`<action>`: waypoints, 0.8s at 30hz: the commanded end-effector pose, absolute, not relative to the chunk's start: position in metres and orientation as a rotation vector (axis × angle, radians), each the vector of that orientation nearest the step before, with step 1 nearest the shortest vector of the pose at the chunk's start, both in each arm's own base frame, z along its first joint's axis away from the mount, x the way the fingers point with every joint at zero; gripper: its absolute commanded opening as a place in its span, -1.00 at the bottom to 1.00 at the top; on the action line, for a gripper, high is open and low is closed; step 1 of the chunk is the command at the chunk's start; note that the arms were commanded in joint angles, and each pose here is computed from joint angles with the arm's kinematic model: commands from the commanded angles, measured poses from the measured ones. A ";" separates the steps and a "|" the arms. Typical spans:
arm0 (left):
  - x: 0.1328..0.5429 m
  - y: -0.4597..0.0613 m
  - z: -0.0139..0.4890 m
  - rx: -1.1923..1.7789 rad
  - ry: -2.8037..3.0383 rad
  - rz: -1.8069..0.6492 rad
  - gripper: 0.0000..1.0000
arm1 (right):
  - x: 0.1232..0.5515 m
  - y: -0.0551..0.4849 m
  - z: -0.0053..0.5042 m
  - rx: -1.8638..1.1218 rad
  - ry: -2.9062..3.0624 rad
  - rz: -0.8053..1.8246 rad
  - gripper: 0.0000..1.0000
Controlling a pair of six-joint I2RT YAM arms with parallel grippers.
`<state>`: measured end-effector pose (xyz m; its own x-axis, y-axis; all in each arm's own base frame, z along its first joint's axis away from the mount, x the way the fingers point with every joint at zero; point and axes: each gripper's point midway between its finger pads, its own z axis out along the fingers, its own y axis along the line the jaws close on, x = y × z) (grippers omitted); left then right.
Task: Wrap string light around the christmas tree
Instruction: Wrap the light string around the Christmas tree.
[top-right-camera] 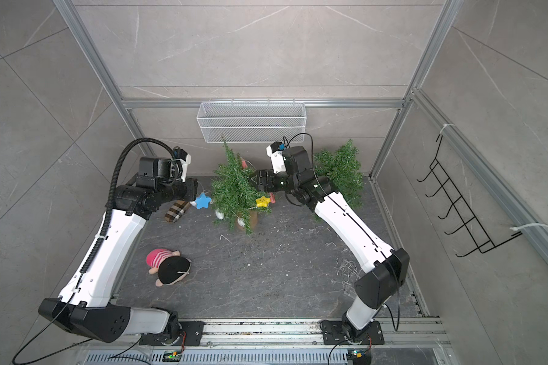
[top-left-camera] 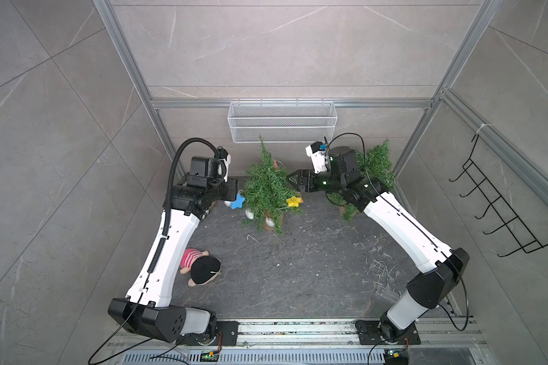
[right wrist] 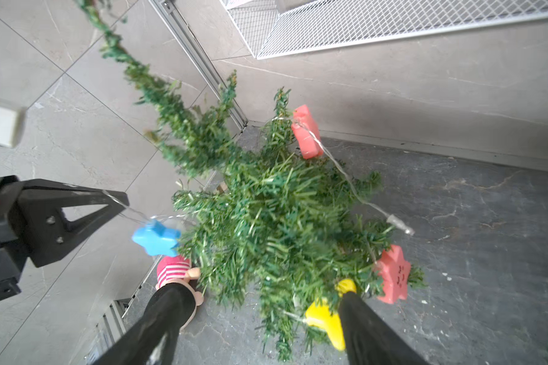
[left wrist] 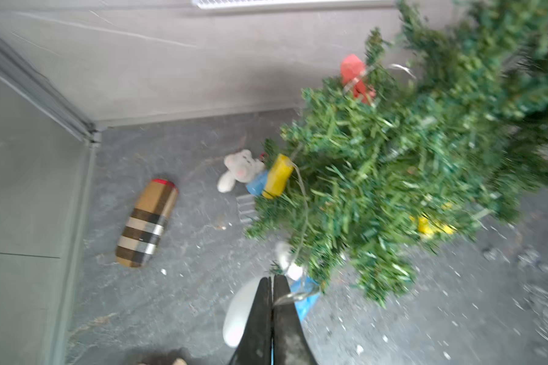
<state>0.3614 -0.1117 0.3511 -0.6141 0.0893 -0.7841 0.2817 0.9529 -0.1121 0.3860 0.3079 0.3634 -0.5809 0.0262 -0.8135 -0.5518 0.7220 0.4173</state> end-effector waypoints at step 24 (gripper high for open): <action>0.285 -0.189 0.408 0.567 1.954 -0.917 -1.00 | 0.291 0.427 0.275 -0.508 1.562 0.904 -0.51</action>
